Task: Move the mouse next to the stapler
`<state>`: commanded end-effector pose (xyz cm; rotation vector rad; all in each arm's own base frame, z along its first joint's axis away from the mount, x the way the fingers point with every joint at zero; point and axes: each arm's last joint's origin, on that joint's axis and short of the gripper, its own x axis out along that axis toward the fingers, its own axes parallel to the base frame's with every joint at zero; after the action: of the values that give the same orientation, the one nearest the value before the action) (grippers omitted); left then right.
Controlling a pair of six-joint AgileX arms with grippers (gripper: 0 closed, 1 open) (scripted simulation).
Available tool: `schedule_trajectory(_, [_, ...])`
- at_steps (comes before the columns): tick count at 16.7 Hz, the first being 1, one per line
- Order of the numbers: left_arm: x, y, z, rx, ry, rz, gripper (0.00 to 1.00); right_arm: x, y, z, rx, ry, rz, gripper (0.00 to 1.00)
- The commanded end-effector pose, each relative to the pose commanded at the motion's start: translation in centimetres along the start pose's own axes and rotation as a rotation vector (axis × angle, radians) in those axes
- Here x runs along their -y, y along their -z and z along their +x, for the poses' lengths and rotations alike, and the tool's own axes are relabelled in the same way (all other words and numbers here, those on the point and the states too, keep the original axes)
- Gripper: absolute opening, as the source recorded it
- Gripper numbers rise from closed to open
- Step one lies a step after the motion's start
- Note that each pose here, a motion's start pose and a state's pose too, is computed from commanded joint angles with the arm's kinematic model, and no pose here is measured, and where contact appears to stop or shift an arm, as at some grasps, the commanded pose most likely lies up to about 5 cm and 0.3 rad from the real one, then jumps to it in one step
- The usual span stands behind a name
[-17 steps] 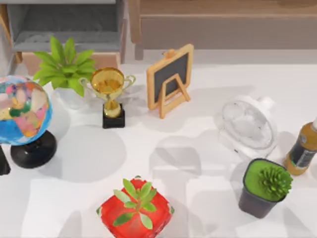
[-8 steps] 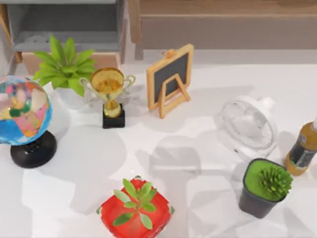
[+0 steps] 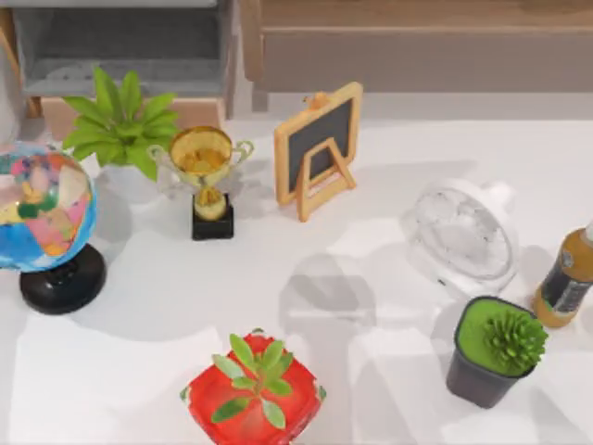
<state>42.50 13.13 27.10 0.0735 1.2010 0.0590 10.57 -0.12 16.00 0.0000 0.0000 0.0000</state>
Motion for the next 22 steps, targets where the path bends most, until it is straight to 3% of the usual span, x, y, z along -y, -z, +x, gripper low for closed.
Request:
schedule_trajectory(5, [-3.3, -1.4, 8.5, -0.202, 0.059, -0.003, 1.00, 0.0, 0.0, 0.0, 0.000, 0.000, 0.000, 1.00])
schedule_trajectory(9, [-3.3, -1.6, 12.1, -0.261, 0.091, 0.022, 1.00, 0.0, 0.0, 0.0, 0.000, 0.000, 0.000, 1.00])
schedule_trajectory(22, [-3.3, -1.6, 12.4, -0.263, 0.094, 0.027, 1.00, 0.0, 0.0, 0.0, 0.000, 0.000, 0.000, 1.00])
